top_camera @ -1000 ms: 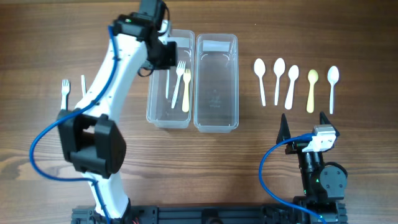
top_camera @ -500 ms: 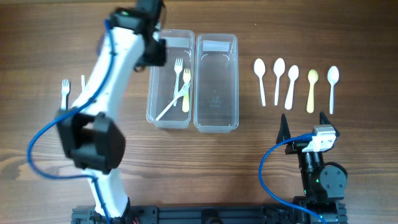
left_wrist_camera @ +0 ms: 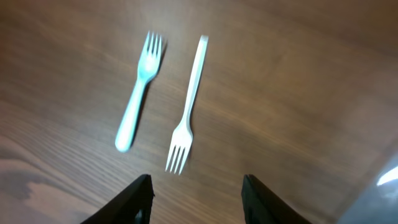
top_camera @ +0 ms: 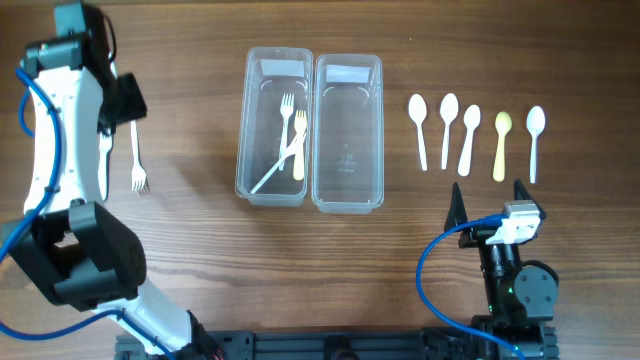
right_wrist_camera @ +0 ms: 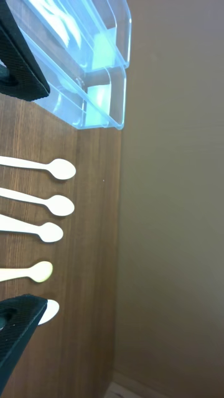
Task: Pack container
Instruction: 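Place the bent white fork into the left container, then grasp the next white fork with the left gripper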
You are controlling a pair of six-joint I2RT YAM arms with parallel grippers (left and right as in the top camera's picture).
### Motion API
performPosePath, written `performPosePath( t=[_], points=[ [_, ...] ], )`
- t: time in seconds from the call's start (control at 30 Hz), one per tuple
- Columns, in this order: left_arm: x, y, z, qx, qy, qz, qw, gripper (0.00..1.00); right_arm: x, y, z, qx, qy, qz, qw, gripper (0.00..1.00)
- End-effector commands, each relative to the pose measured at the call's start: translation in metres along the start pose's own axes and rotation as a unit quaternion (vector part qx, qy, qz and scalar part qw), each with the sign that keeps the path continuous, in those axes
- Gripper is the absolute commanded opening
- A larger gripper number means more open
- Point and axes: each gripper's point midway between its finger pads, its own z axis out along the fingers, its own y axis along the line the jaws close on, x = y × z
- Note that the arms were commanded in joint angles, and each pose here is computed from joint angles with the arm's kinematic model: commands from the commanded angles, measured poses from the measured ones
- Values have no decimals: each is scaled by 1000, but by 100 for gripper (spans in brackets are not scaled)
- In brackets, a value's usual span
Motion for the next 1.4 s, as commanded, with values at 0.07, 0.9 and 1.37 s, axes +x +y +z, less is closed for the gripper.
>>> performPosePath(
  t=[0.07, 0.9, 1.37],
  points=[
    [32, 7, 59, 15, 47, 31, 998, 50, -1, 2, 0, -6, -4, -1, 1000, 100],
    [58, -3, 166, 54, 26, 28, 998, 41, -1, 2, 0, -6, -4, -1, 1000, 100],
    [73, -2, 174, 49, 63, 30, 996, 4, -1, 2, 0, -6, -4, -1, 1000, 100]
  ],
)
